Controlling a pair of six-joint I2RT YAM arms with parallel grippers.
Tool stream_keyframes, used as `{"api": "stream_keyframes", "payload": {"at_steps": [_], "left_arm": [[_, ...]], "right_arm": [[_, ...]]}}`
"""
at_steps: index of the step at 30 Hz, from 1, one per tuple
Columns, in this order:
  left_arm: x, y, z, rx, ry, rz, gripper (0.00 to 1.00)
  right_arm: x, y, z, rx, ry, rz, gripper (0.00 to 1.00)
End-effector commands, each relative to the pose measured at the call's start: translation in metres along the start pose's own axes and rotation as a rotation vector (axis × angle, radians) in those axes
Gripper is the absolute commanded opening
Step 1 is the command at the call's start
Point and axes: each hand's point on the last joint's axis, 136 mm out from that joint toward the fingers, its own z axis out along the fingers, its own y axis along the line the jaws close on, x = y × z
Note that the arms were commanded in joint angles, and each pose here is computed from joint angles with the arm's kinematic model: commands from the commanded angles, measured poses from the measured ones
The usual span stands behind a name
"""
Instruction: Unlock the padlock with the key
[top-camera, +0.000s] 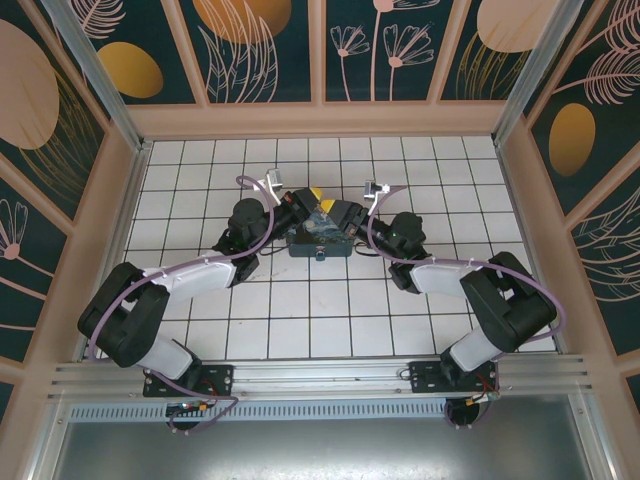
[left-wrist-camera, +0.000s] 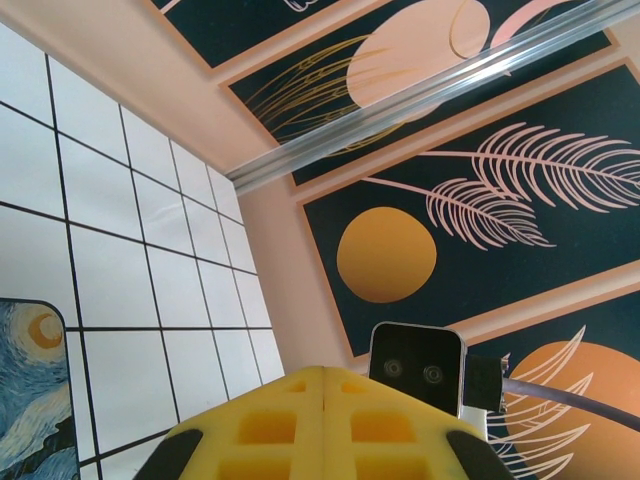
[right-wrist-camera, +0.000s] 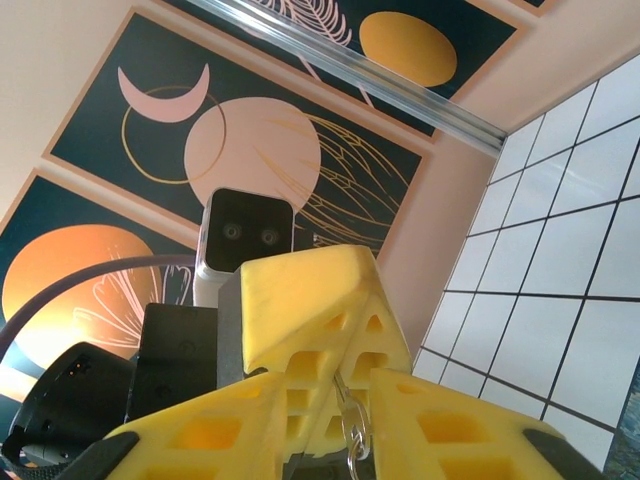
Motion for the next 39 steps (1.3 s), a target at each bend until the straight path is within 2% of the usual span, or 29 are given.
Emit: {"api": "stream_keyframes", "payload": {"at_steps": [1, 30, 39], "left_arm": [[-0.003, -0.013, 0.0, 0.048, -0.005, 0.01, 0.0], [-0.005, -0.013, 0.002, 0.049, -0.014, 0.008, 0.0], [-0.005, -0.012, 0.001, 0.044, -0.017, 0.009, 0.0]], "right_arm": [[-0.005, 0.011, 0.001, -0.059, -0.014, -0.014, 0.24], [0.009, 0.006, 0.002, -0.069, 0.023, 0.005, 0.22], [0.012, 0.005, 0.001, -0.068, 0.027, 0.01, 0.17]]}}
